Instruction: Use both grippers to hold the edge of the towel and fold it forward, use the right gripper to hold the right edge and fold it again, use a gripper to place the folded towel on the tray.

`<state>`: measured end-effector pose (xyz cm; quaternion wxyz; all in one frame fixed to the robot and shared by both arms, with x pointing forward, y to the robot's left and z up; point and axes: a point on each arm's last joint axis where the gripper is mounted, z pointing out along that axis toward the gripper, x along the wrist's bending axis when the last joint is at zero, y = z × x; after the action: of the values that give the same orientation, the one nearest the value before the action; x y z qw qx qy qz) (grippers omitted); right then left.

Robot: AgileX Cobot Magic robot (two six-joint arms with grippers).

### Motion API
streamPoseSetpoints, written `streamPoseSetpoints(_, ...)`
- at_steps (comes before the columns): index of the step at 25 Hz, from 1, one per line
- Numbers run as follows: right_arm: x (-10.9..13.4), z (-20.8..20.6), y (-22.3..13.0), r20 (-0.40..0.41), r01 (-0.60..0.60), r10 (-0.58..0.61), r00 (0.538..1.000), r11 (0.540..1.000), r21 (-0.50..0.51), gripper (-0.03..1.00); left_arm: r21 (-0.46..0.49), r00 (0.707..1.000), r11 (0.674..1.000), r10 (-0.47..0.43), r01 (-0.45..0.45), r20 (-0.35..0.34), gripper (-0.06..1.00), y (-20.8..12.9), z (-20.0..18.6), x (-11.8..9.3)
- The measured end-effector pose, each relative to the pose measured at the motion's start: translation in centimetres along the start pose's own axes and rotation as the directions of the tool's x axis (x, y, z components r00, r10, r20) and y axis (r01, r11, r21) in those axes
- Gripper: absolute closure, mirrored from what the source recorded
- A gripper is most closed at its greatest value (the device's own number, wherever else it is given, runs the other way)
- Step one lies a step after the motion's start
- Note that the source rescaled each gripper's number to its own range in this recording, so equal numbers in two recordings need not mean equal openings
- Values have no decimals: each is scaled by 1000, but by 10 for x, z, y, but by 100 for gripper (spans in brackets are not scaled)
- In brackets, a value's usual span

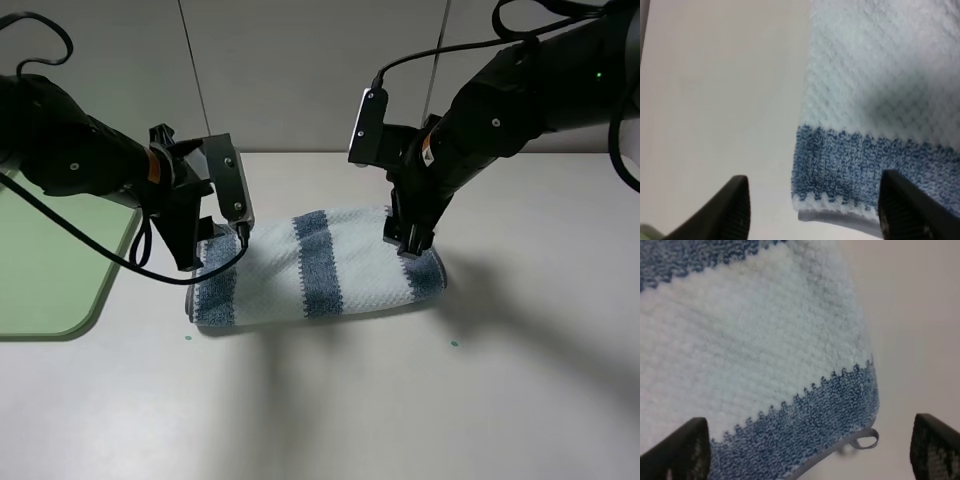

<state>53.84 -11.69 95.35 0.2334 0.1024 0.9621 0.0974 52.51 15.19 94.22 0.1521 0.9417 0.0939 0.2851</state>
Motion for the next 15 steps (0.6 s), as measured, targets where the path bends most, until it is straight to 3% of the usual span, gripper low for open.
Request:
streamPoseSetpoints(8, 1, 0, -2, -7, -143, 143, 990, 990, 20, 9, 9, 985, 985, -173, 174, -20, 36, 0, -15, 5)
streamPoseSetpoints(15, 1, 0, -2, -9, -168, 168, 986, 985, 28, 9, -40, 959, 960, -278, 277, -44, 16, 4, -25, 10)
